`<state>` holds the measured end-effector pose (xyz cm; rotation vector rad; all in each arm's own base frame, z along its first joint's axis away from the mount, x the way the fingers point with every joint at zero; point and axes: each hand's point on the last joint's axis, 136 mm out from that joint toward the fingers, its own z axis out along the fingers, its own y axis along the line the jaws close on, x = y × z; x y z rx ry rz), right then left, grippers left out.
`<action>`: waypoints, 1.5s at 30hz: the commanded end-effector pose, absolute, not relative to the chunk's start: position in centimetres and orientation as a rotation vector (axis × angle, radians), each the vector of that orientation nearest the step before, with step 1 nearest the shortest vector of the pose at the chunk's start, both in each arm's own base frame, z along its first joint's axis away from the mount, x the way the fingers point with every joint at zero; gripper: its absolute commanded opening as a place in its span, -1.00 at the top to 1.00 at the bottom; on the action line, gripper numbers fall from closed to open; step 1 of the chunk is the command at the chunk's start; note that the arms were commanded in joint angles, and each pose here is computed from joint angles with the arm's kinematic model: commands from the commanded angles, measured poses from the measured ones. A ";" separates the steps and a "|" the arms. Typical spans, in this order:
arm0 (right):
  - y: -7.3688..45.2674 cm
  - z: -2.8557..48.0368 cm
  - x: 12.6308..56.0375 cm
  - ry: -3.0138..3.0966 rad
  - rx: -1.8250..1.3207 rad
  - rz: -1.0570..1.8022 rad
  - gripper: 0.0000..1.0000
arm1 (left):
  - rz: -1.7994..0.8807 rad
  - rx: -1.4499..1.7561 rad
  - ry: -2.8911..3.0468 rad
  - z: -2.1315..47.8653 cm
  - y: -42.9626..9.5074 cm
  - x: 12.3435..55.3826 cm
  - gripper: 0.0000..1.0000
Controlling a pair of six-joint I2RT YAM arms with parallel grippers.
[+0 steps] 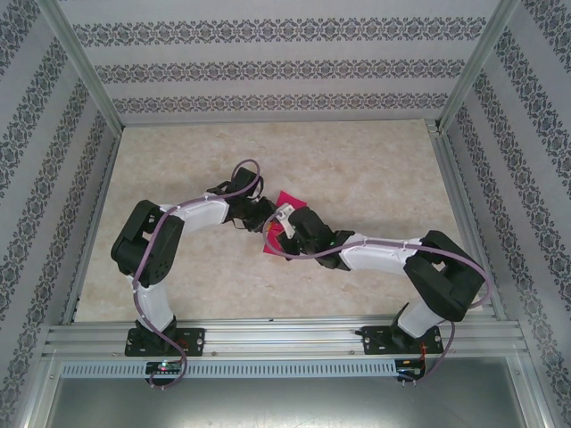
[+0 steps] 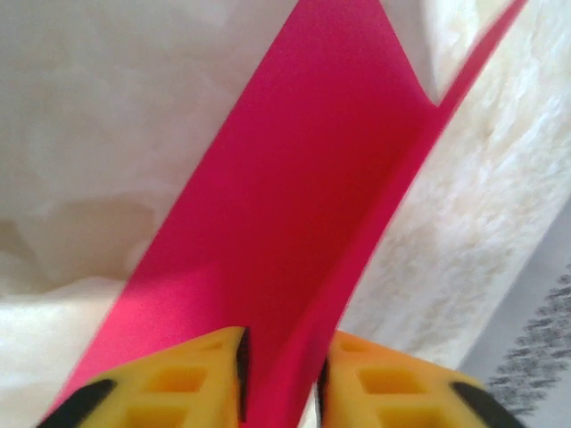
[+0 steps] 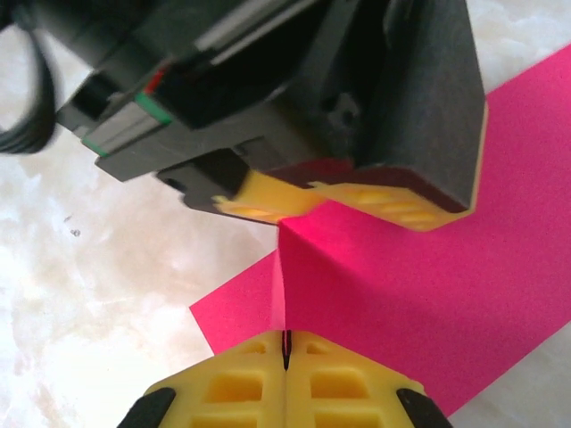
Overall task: Fold a paper plane with a square sheet of paper (pick it up from the middle)
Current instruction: Fold the triangle a second time at the center of the table.
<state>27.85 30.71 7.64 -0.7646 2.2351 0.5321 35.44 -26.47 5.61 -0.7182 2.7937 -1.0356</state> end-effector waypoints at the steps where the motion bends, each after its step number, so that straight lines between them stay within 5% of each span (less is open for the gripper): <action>1: 30.9 9.1 27.8 2.233 -0.668 0.734 0.98 | -0.874 -0.684 2.795 7.0 -23.9 35.2 0.13; 3: 30.7 9.2 28.0 2.247 -0.619 0.833 0.97 | -0.795 -0.670 2.781 7.6 -22.7 34.9 -0.02; 7: 30.1 8.6 28.4 2.290 -0.548 0.947 0.97 | -0.738 -0.632 2.776 7.8 -21.6 33.9 0.00; 16: 28.9 7.6 28.7 2.385 -0.433 1.129 0.94 | -0.927 -0.474 2.848 6.0 -25.5 30.8 0.47; 32: 26.9 5.3 29.4 2.564 -0.301 1.041 0.89 | -0.837 -0.427 2.969 2.0 -26.7 29.5 0.71; 45: 25.9 4.0 30.5 2.629 -0.287 0.929 0.89 | -0.743 -0.393 2.999 1.4 -25.9 29.4 0.72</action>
